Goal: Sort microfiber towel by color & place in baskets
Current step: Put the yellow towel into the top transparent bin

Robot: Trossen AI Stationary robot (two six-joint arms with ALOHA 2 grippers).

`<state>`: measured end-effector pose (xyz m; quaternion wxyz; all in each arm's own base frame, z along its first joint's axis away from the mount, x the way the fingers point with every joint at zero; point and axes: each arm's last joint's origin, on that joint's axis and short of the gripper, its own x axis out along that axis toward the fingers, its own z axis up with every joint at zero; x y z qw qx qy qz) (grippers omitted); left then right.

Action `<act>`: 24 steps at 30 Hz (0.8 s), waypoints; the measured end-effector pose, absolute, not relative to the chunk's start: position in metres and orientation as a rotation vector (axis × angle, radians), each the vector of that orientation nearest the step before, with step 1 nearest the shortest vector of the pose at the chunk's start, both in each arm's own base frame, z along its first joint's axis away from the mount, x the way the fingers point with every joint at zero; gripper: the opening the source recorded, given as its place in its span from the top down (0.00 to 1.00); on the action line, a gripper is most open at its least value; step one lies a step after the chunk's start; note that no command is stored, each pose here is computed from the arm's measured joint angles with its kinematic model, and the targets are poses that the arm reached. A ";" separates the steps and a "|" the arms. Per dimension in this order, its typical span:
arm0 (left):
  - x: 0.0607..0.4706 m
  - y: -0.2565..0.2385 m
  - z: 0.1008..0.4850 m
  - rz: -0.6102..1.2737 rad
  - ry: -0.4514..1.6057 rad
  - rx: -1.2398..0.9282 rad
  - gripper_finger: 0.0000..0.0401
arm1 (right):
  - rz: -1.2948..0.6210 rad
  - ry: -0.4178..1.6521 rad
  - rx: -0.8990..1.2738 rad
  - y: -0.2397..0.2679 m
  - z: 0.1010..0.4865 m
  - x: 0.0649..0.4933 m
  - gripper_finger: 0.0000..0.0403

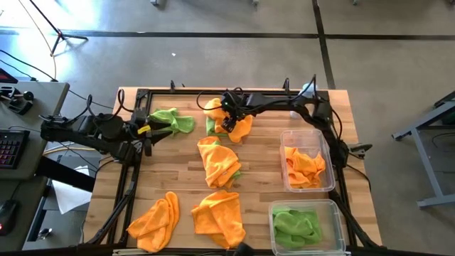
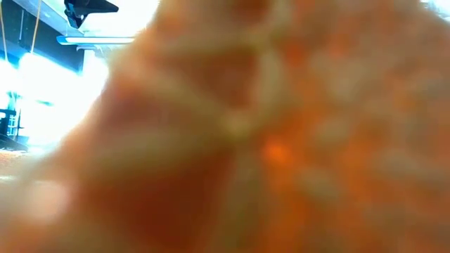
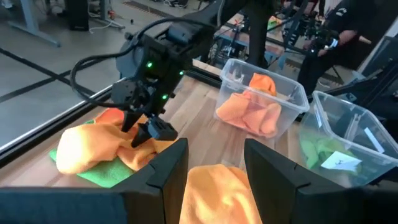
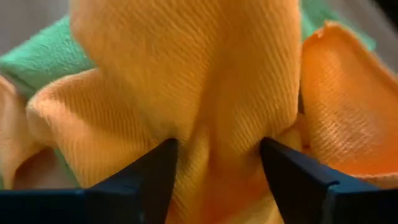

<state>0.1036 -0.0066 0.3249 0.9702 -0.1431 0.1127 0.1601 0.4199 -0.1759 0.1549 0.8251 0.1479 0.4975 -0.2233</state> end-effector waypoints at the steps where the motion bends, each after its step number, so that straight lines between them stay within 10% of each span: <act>1: 0.104 -0.007 0.325 0.324 0.227 -0.289 0.64 | -0.474 1.062 0.330 -0.176 0.152 0.420 0.48; 9: 0.104 -0.007 0.325 0.322 0.230 -0.272 0.64 | -0.461 1.072 0.388 -0.180 0.150 0.417 0.95; 24: 0.104 -0.007 0.325 0.310 0.245 -0.175 0.64 | -0.628 0.713 0.353 -0.128 0.314 0.371 0.99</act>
